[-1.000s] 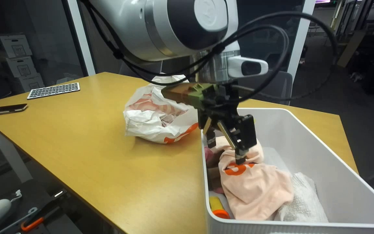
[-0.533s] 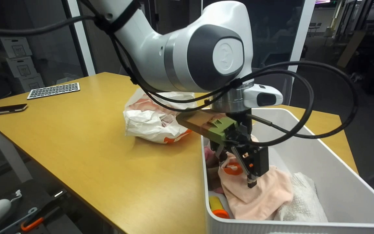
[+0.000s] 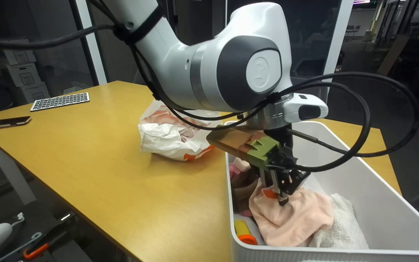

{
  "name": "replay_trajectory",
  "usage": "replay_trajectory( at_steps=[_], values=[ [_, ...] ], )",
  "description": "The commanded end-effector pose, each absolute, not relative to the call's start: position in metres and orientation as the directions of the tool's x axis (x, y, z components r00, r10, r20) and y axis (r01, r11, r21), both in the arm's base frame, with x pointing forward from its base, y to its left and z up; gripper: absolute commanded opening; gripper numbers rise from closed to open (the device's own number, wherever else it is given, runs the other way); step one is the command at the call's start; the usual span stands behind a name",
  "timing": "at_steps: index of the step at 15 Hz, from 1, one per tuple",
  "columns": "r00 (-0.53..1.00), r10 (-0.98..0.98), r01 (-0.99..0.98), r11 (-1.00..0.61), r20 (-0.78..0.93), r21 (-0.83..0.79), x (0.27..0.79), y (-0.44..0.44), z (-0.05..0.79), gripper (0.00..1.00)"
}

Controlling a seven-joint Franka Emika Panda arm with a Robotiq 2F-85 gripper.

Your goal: Lift the pink laundry then fold it and put it in the plastic bag

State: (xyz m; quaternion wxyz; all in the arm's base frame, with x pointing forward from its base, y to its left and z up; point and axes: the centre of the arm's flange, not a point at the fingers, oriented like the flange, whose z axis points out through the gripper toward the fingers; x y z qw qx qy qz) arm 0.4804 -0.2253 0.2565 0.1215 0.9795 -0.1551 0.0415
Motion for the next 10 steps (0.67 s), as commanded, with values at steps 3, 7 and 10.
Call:
replay_trajectory(
  at_steps=[3,7,10],
  values=[
    [0.943,-0.287,-0.32,-0.922,0.17,0.219,0.472,-0.231,0.282,0.0],
    [0.932,-0.151,-0.247,-0.929,0.33,0.274,0.47,-0.196,0.359,0.0],
    [0.895,-0.054,-0.213,-0.925,0.444,0.316,0.467,-0.168,0.414,0.0]
  ],
)
